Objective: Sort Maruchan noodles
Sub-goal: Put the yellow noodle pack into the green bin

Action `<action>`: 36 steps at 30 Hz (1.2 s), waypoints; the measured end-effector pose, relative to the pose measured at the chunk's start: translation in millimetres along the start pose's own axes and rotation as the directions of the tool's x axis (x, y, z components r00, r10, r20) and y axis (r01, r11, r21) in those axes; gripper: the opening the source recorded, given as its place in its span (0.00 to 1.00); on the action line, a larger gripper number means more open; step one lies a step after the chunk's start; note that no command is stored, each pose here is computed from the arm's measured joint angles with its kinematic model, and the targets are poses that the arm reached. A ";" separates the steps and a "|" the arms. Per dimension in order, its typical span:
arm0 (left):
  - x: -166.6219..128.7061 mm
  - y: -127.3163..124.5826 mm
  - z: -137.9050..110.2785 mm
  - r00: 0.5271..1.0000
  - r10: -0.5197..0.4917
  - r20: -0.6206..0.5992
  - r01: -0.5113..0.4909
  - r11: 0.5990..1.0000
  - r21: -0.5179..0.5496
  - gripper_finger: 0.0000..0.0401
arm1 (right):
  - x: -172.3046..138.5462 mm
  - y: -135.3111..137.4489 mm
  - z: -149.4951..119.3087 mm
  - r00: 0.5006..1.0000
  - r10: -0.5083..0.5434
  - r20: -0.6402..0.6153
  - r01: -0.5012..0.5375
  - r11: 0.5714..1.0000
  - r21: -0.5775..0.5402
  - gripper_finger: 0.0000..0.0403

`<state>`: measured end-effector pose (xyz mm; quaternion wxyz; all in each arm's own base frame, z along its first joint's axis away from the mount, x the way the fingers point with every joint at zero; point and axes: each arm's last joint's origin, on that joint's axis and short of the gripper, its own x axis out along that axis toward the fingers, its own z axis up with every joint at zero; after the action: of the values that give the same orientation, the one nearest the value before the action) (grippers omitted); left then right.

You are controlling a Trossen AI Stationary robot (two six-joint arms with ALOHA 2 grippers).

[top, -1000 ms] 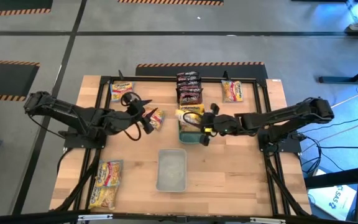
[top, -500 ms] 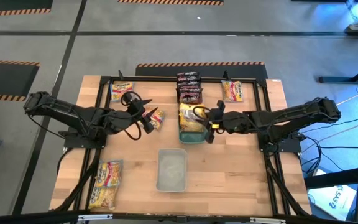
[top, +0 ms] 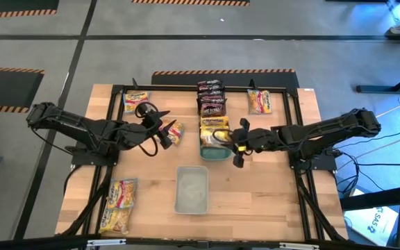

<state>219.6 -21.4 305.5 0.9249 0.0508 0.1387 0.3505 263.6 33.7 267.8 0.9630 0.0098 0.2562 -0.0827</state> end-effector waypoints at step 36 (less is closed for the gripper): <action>99.1 61.1 -8.5 0.663 -0.747 0.039 0.747 0.659 -0.086 0.47 | 18.4 -43.3 19.4 0.958 0.088 0.274 -0.035 0.981 -0.191 0.23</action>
<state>249.3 90.0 287.1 0.9885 -0.0545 0.1303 -0.0537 281.8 -13.0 276.5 0.9885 -0.0829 0.1230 -0.0291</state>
